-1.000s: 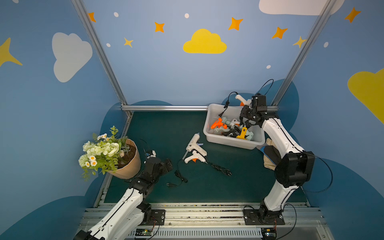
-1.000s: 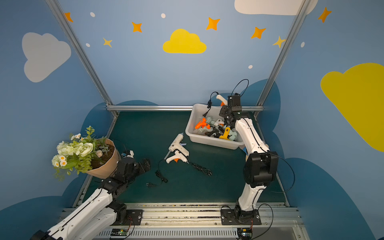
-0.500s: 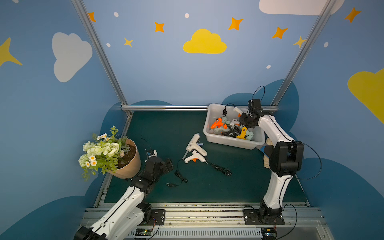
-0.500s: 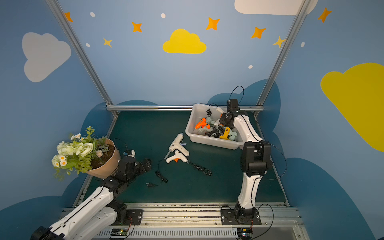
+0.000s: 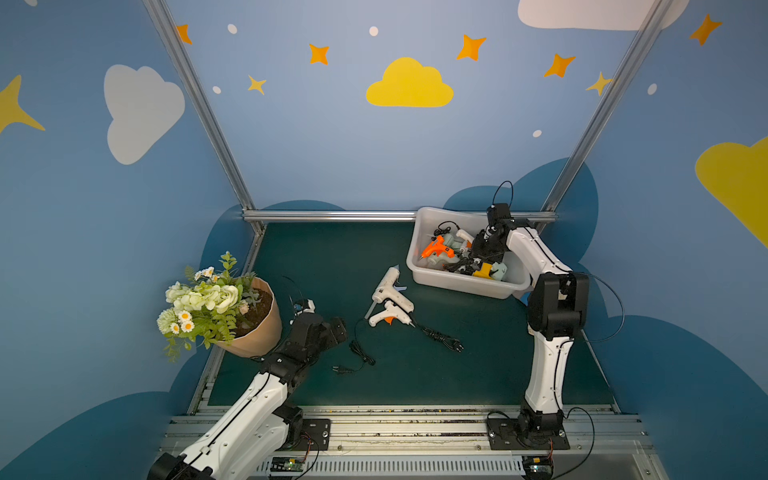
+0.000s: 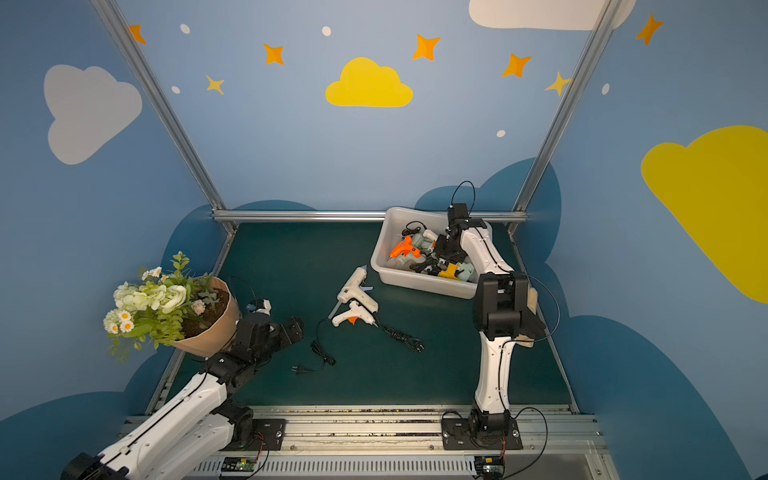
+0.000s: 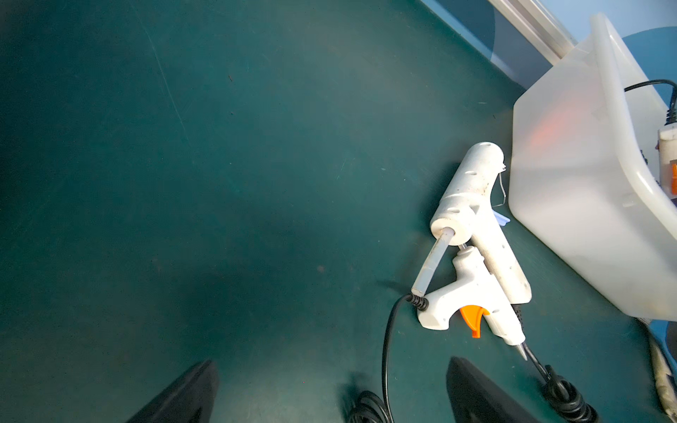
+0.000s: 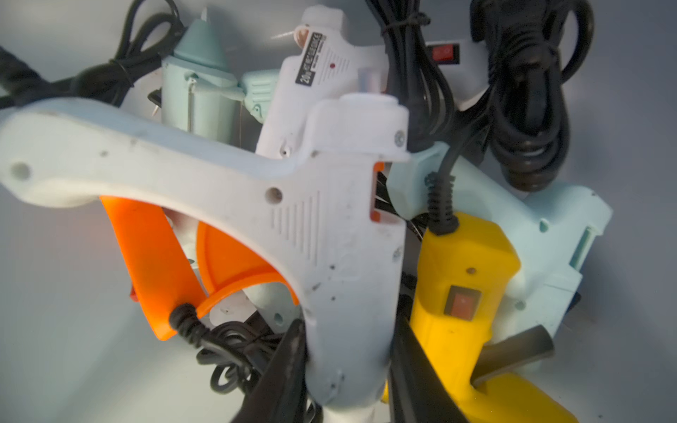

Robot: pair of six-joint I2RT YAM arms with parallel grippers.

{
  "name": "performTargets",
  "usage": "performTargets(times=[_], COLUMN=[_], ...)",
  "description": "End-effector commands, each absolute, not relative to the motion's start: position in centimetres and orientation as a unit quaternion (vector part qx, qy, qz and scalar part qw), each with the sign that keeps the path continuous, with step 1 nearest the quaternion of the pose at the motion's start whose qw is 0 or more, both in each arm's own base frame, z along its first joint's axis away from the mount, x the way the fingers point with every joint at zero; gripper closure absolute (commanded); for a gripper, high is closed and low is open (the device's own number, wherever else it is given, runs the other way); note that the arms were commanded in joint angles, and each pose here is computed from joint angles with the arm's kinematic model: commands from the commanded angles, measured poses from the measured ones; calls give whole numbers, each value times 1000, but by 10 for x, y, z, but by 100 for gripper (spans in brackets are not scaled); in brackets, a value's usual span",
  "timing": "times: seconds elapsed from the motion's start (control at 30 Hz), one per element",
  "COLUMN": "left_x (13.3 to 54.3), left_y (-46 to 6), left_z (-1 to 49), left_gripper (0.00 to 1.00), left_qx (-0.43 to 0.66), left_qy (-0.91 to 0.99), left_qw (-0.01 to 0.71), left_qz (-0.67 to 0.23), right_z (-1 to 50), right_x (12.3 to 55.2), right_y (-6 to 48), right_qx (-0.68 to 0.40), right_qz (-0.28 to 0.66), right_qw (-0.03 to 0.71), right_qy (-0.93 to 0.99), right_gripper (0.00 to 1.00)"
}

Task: Put the hot melt glue gun into the storage box
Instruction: Place the hot melt adhesive gun in the storage box.

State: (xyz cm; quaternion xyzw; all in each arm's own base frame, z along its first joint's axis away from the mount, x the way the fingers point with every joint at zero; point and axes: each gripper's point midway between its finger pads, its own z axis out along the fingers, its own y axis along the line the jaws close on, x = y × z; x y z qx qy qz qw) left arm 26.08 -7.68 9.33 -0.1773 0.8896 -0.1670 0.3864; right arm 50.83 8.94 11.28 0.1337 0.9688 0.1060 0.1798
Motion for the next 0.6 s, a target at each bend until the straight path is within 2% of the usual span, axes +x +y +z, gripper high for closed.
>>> performTargets(times=[0.0, 0.1, 0.27, 0.57], left_x=[266, 266, 266, 265], left_y=[-79, -79, -79, -78], left_z=[104, 104, 105, 110], left_gripper=[0, 0, 0, 0], left_qx=[-169, -169, -169, -165], left_qy=[886, 887, 887, 885], left_qw=[396, 394, 394, 401], left_qz=[-171, -170, -171, -171], right_z=[121, 130, 151, 206], right_x=[503, 501, 498, 480], right_y=[93, 90, 88, 87], right_qx=[118, 114, 109, 98], right_qz=[107, 104, 102, 105], right_qw=[172, 181, 205, 272], right_qy=[972, 971, 967, 951], right_gripper=[69, 57, 43, 28])
